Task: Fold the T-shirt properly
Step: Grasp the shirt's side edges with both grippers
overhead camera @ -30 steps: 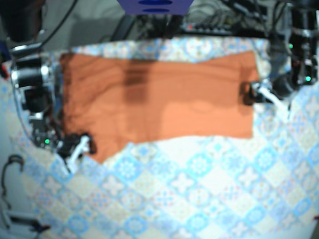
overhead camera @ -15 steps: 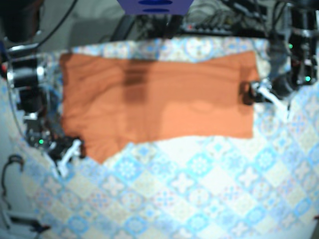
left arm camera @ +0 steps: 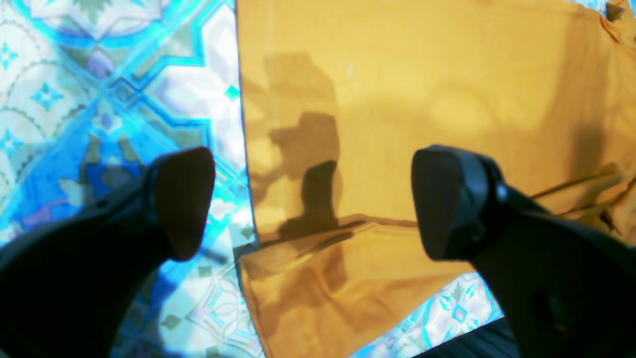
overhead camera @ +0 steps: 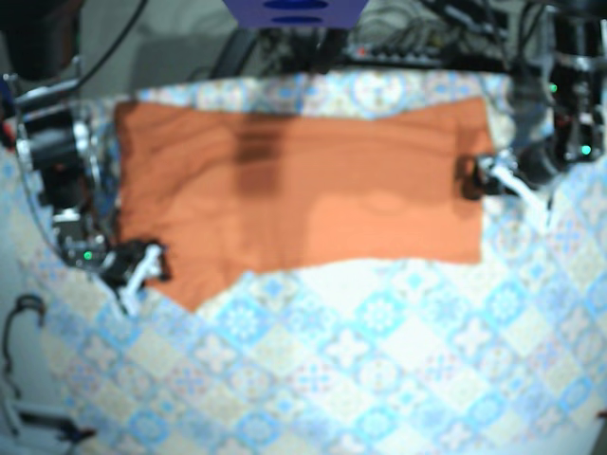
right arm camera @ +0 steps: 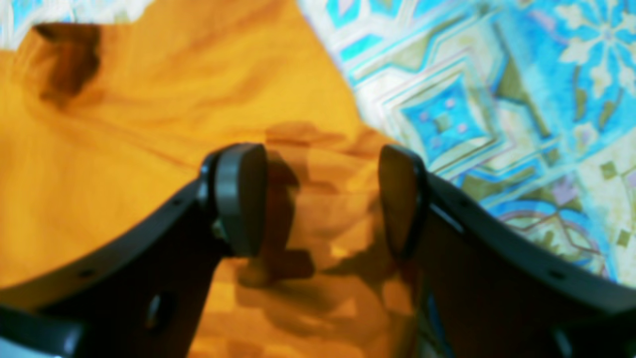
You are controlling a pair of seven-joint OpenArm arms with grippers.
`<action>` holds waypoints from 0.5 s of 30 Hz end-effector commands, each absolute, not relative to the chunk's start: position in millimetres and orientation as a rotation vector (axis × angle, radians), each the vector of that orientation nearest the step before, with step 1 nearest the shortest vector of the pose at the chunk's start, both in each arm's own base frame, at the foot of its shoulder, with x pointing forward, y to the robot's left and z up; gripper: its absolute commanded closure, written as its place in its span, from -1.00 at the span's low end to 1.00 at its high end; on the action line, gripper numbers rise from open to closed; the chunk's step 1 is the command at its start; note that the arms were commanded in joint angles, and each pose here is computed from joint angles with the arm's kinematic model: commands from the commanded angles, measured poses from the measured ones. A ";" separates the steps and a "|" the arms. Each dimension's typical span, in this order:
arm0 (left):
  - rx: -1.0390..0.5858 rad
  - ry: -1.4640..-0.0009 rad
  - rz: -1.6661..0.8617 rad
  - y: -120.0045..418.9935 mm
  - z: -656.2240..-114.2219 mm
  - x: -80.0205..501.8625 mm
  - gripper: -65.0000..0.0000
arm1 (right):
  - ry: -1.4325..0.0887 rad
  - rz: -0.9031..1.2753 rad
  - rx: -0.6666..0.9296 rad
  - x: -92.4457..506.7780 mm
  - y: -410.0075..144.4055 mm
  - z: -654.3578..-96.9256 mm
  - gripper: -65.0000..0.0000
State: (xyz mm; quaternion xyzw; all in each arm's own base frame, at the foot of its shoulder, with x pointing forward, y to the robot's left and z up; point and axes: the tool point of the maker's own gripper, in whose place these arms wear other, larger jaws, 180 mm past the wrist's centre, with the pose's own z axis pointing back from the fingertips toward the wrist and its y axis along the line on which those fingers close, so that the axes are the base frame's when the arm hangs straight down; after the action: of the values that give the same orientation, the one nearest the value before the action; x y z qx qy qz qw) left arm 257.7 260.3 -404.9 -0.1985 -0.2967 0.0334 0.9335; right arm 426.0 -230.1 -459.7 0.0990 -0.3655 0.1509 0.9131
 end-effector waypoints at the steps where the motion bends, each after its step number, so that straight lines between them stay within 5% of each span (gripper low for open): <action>1: -0.399 -0.646 0.052 266.3 -391.6 266.7 -0.89 | -0.827 0.284 0.182 445.0 -240.2 -440.1 -0.08; 15: -0.397 -0.646 0.051 266.8 -391.4 266.7 -0.89 | -0.875 0.225 0.089 447.5 -262.5 -442.2 -0.08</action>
State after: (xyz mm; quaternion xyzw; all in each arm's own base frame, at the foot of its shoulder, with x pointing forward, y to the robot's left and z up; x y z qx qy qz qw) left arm 257.5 260.9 -404.8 -0.1976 -0.2956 0.0325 0.9341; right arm 429.3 -255.9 -463.4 0.0470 -0.3931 0.1124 0.9114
